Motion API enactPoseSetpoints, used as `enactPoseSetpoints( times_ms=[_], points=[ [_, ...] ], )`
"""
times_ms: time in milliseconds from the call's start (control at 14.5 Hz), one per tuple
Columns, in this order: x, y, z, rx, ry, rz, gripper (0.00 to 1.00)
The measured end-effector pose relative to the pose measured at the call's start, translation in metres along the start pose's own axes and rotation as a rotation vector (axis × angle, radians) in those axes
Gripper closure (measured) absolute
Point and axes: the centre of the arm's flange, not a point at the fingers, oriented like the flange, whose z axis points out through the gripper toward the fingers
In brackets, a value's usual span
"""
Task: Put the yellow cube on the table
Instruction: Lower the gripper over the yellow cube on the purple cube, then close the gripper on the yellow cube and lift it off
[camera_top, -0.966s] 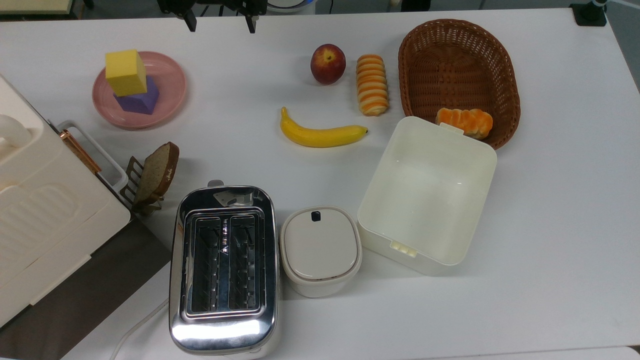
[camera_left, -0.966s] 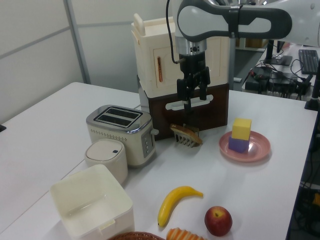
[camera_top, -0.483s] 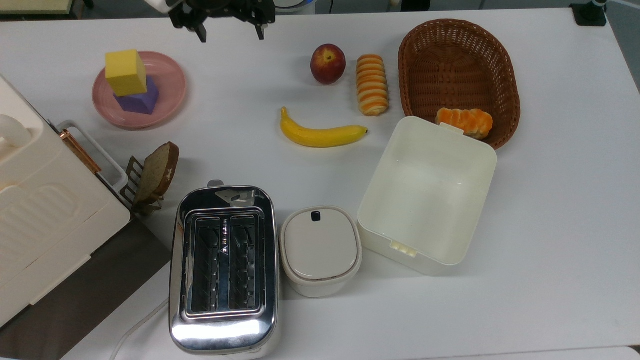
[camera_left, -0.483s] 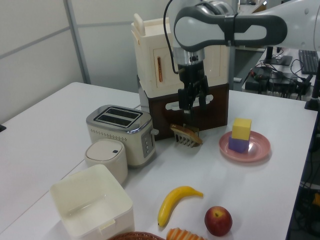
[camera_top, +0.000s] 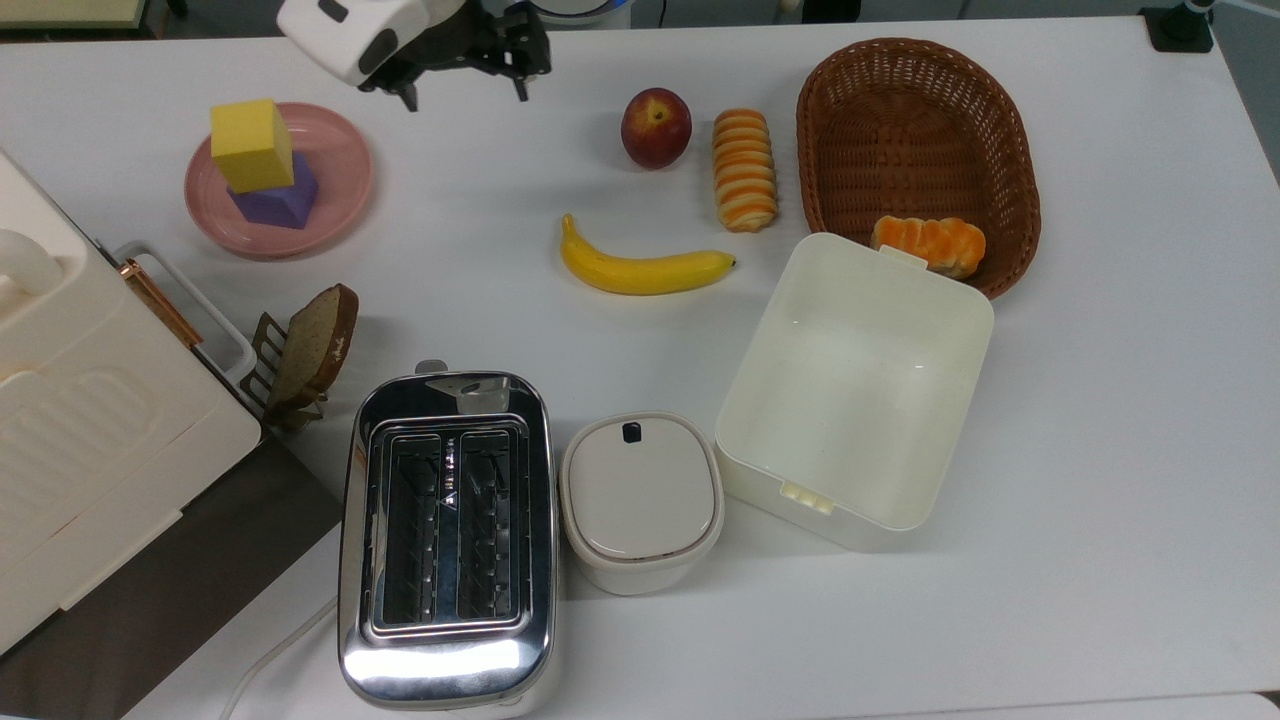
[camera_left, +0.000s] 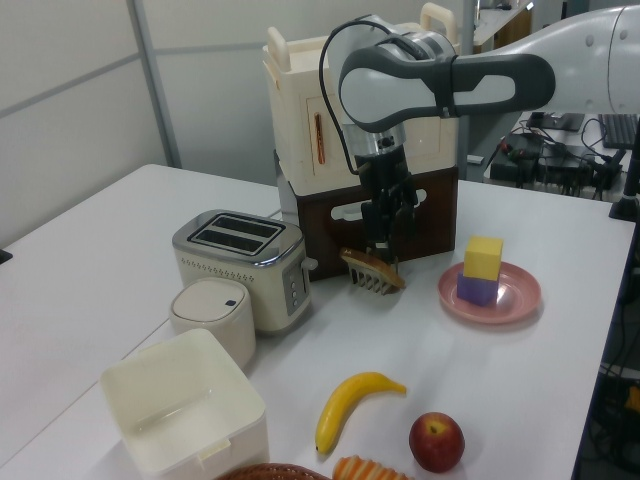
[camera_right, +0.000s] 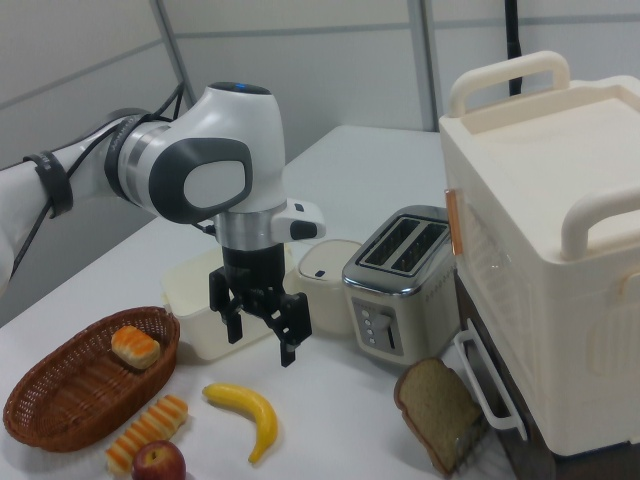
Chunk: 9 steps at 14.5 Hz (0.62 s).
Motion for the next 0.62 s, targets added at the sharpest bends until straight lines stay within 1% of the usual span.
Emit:
enactPoseSetpoints(
  times_ms=[69, 207, 276, 345, 483, 621],
  points=[
    [-0.002, 0.011, 0.000, -0.029, -0.005, 0.015, 0.00],
    [-0.009, 0.040, 0.002, -0.065, -0.020, 0.013, 0.00],
    [-0.014, 0.060, 0.006, -0.079, -0.032, 0.006, 0.00],
    [-0.020, 0.093, 0.016, -0.094, -0.035, 0.005, 0.00],
    [-0.031, 0.153, 0.046, -0.105, -0.011, -0.001, 0.00],
    [-0.041, 0.185, 0.068, -0.103, -0.005, -0.046, 0.00]
  ],
)
